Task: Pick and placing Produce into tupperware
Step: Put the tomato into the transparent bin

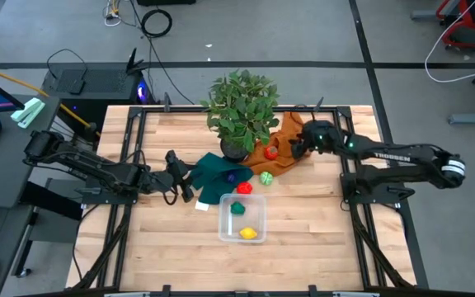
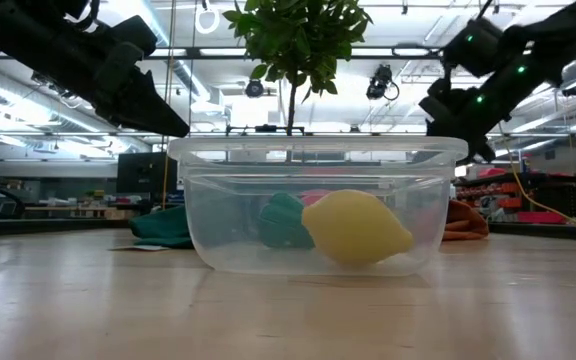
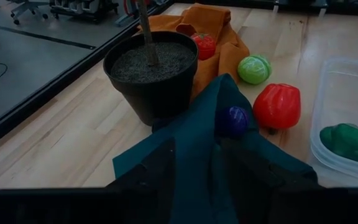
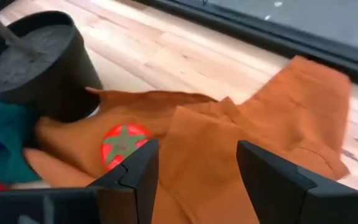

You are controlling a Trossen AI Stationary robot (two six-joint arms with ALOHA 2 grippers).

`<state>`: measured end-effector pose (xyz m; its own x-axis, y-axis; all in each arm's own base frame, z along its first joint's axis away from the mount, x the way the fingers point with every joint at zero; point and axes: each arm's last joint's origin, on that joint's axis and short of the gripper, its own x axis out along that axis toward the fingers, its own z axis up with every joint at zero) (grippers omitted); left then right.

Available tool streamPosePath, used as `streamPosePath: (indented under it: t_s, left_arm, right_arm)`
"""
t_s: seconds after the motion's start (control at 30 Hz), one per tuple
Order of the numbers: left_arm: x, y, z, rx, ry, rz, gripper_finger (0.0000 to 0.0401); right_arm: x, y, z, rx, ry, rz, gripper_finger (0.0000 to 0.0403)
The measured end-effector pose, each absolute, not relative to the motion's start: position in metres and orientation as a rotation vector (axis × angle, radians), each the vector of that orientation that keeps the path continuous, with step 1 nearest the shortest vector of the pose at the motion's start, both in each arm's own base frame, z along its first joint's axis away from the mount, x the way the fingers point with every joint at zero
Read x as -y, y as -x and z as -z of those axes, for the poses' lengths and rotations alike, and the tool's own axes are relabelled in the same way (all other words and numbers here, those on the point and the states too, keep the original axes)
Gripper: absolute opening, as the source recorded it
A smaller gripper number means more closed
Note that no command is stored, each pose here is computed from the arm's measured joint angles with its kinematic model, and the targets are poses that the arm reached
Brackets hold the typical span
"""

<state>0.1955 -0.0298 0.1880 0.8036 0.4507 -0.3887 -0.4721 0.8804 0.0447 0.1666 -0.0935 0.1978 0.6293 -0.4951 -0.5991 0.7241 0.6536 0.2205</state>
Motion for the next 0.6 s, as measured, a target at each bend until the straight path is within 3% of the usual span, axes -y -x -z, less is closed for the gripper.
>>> streamPosePath:
  t_s: [0.2,0.33,0.6]
  left_arm:
    - [0.03,-0.196,-0.188,-0.402,0.053,-0.495,0.014]
    - [0.03,-0.196,-0.188,-0.403,0.053,-0.495,0.0142]
    - [0.03,-0.196,-0.188,-0.403,0.053,-0.495,0.0133]
  right_arm:
    - [0.107,-0.177,-0.188,-0.534,-0.547,0.515,0.0176]
    - [0.113,-0.186,-0.179,-0.557,-0.539,0.489,0.0176]
    - [0.114,-0.21,-0.174,-0.658,-0.355,0.384,0.0205]
